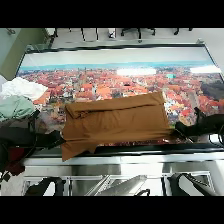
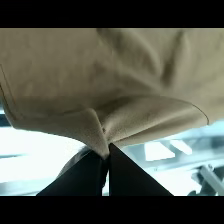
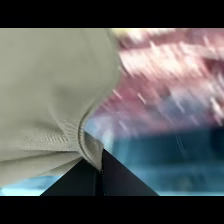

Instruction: Fold the shirts.

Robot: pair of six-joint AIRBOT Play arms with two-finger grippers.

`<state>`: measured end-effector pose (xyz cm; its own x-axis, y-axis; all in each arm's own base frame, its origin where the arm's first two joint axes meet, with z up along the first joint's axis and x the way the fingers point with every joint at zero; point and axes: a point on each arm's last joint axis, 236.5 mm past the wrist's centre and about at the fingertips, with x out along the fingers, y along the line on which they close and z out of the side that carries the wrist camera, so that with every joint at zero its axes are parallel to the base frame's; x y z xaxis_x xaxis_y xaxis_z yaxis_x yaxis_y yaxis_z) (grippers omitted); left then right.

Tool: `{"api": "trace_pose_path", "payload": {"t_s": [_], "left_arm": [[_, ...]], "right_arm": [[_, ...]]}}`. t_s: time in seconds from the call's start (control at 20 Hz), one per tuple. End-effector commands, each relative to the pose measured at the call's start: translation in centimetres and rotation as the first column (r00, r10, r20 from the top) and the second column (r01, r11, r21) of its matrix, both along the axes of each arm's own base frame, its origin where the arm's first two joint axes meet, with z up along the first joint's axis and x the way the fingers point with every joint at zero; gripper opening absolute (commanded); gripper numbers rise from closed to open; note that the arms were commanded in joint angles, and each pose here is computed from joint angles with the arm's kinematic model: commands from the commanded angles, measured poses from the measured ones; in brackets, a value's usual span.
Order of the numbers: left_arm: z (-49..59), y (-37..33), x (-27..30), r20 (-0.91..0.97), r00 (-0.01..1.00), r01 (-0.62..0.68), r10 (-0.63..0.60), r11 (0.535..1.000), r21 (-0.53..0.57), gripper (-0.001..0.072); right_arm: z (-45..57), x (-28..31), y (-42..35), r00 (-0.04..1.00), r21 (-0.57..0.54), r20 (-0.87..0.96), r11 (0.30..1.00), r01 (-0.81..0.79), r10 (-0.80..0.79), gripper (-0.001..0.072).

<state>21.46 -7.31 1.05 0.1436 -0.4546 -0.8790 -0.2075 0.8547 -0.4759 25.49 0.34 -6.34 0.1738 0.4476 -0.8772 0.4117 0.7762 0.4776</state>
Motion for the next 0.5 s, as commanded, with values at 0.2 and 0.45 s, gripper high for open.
{"api": "trace_pose_path", "payload": {"t_s": [0.2,0.45], "left_arm": [[2.4,-0.6,14.8,0.214,0.976,-0.036,0.035,0.999,0.0,0.0013],[-1.1,-2.3,23.0,0.23,0.973,-0.026,0.023,1.0,0.012,0.0013]], "right_arm": [[4.6,15.0,0.8,0.912,-0.039,0.403,0.998,-0.058,0.069,0.0021],[0.8,22.2,1.7,0.899,-0.08,0.412,0.989,-0.125,0.147,0.0021]]}}
